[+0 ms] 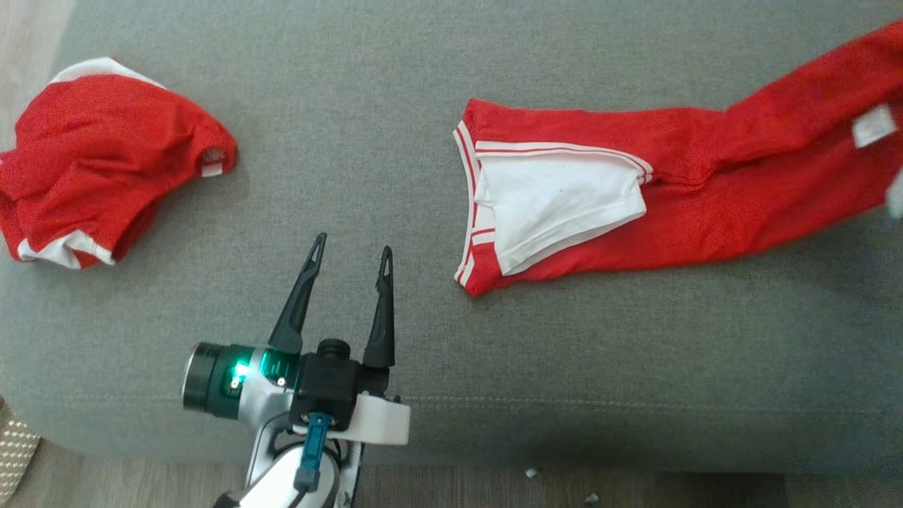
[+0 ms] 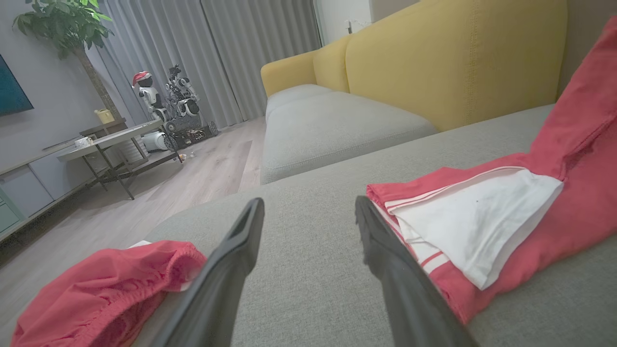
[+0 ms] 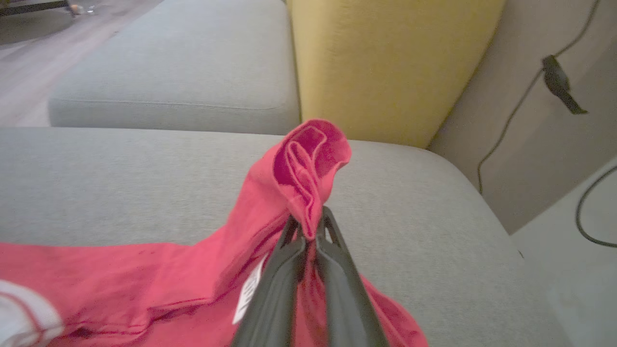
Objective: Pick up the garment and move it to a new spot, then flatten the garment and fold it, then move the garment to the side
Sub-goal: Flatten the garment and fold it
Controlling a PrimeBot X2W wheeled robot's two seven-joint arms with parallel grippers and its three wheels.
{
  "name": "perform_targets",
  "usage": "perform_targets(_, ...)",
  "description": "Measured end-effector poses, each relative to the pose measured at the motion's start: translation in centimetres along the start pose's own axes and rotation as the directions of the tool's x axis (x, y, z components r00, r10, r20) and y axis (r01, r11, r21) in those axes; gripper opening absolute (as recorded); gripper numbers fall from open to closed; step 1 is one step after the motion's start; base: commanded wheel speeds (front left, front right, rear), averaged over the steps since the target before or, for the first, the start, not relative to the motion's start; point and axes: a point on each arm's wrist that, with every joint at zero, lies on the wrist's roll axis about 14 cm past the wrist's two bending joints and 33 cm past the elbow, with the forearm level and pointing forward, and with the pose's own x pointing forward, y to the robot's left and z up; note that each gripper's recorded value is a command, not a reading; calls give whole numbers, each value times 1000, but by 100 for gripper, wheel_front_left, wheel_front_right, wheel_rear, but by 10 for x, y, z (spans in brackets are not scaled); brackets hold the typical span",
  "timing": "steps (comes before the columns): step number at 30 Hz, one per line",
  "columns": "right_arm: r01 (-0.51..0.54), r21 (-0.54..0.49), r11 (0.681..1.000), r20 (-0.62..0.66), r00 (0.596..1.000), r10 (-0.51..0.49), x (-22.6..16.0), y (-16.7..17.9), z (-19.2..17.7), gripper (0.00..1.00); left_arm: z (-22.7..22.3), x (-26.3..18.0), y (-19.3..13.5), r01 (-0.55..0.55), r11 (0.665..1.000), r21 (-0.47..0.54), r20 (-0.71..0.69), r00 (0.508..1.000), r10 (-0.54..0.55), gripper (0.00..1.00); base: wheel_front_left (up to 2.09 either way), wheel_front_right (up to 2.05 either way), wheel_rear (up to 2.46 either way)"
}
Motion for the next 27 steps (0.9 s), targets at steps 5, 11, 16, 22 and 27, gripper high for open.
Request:
perform_targets(5,-135,-31,990,58,989,137,-21,53,24,0,4,-2,2,-1,1000,3,11,1000,1,100,0,0,0)
perform_targets(11,-349,12,937,107,932,346,-38,135,48,0,6,-6,9,-25,1000,5,8,1000,25,100,0,0,0)
perform_targets(16,-475,32,880,96,877,470,-43,192,50,0,4,-11,18,-58,998,8,-7,998,58,100,0,0,0)
perform_targets(22,-613,8,790,41,789,613,-54,259,38,0,0,-19,32,-103,994,22,-31,994,104,100,0,0,0)
perform_targets(27,-670,-12,742,-25,742,670,-64,290,19,0,3,-25,39,-132,991,25,-31,991,133,100,0,0,0)
